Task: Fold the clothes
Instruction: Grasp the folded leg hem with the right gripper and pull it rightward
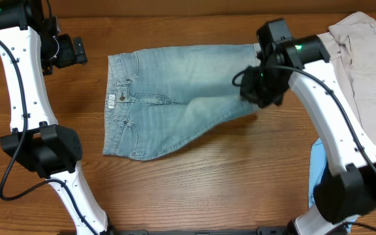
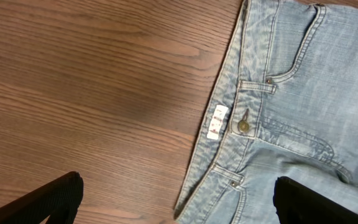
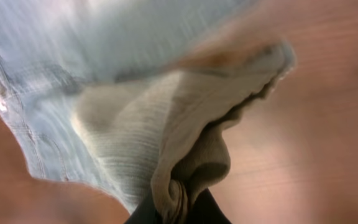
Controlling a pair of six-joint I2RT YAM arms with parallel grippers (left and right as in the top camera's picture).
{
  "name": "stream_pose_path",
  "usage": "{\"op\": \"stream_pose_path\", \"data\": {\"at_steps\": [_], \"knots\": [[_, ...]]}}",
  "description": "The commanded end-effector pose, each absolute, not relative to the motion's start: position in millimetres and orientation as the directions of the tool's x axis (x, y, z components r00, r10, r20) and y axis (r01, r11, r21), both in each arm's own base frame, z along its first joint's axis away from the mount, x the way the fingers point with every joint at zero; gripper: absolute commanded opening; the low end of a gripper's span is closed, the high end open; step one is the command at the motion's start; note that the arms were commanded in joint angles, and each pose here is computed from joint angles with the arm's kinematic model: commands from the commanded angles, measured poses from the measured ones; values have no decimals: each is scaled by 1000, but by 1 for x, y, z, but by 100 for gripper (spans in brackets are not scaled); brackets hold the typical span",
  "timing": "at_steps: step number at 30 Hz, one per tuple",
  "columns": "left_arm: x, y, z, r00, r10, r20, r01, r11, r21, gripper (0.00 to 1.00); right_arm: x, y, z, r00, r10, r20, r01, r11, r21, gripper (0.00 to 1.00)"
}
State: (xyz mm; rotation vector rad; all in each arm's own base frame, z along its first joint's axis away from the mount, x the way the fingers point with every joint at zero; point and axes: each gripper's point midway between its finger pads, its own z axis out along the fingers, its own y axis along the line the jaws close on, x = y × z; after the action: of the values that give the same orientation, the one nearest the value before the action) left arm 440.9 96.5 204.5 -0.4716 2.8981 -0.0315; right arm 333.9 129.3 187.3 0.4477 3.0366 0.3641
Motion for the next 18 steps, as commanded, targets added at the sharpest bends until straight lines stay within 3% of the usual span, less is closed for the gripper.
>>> {"op": "stream_pose_path", "data": {"at_steps": [1, 12, 18], "knots": [[440, 91, 206, -941, -276, -195, -270, 961, -61, 100, 316, 114, 195, -950, 311, -31, 306, 945, 119, 4], [437, 89, 205, -952, -246, -183, -239, 969, -63, 100, 233, 87, 113, -893, 389, 226, 353, 917, -184, 4], [438, 83, 205, -955, -234, -184, -222, 971, -85, 100, 185, 93, 76, -854, 338, 396, 293, 941, -171, 9]]}}
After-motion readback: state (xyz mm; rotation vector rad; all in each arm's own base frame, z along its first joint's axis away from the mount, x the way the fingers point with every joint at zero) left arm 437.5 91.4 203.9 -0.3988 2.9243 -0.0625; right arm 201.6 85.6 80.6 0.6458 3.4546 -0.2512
